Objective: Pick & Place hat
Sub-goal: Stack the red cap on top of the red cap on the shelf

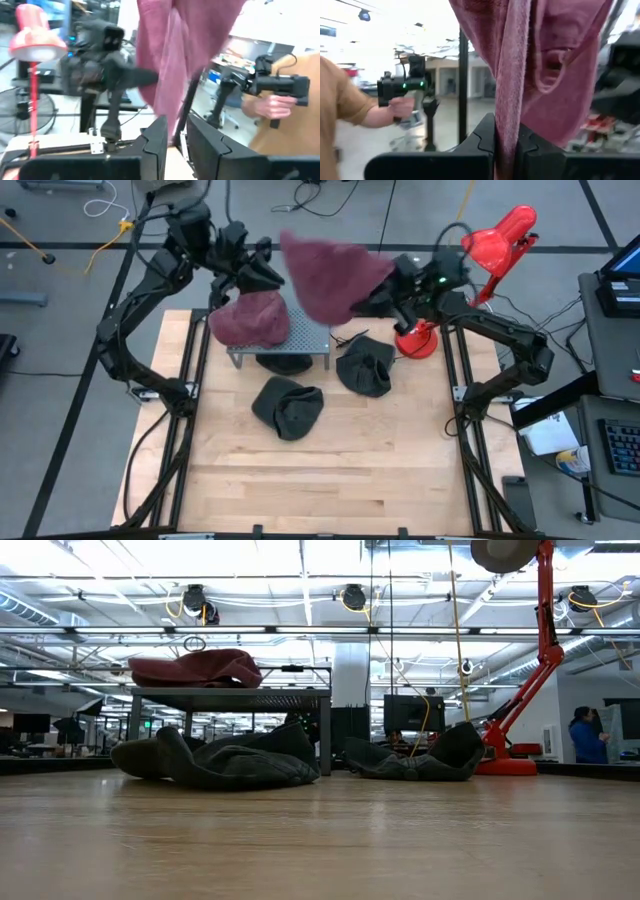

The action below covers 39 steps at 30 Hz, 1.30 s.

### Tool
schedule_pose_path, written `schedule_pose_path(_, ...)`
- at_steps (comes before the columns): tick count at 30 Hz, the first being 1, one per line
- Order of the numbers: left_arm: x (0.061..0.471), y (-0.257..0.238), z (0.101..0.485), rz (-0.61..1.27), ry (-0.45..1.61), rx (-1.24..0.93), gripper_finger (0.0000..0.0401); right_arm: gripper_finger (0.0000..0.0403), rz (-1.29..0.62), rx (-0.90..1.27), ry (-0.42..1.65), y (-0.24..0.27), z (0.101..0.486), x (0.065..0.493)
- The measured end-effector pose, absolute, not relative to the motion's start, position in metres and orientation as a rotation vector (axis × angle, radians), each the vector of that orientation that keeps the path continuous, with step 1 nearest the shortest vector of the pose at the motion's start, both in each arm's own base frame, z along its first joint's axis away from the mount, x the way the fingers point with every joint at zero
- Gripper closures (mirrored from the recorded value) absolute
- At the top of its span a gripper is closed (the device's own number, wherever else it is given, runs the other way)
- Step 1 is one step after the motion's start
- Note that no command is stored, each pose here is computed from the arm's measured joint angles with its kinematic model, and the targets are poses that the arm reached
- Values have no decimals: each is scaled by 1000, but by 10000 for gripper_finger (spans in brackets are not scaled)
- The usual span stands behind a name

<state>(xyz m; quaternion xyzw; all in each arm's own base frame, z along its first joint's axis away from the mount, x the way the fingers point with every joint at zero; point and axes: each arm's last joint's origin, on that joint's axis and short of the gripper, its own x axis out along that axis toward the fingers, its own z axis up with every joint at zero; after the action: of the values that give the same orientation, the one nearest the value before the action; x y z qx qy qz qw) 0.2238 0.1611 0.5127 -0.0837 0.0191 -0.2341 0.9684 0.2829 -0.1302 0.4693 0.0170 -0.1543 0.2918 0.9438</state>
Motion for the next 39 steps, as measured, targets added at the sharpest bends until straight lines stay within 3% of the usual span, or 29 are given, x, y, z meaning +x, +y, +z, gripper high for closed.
schedule_pose_path(6, 206, 172, 519, -321, 17, -191, 330, 398, 502, -38, -383, -134, 486, 259)
schedule_pose_path(12, 208, 169, 520, -86, -15, -324, 342, 398, 279, -53, -523, -137, 495, 253)
schedule_pose_path(19, 237, 154, 512, -173, -134, -353, 330, 398, 144, -111, -582, -139, 496, 256)
schedule_pose_path(26, 254, 163, 471, -150, -221, -500, 296, 398, 220, -121, -550, -137, 494, 256)
schedule_pose_path(33, 258, 159, 441, -232, -420, -590, 233, 398, 232, -115, -538, -137, 493, 257)
schedule_pose_path(39, 267, 152, 422, -180, -460, -695, 182, 398, 236, -97, -519, -140, 487, 265)
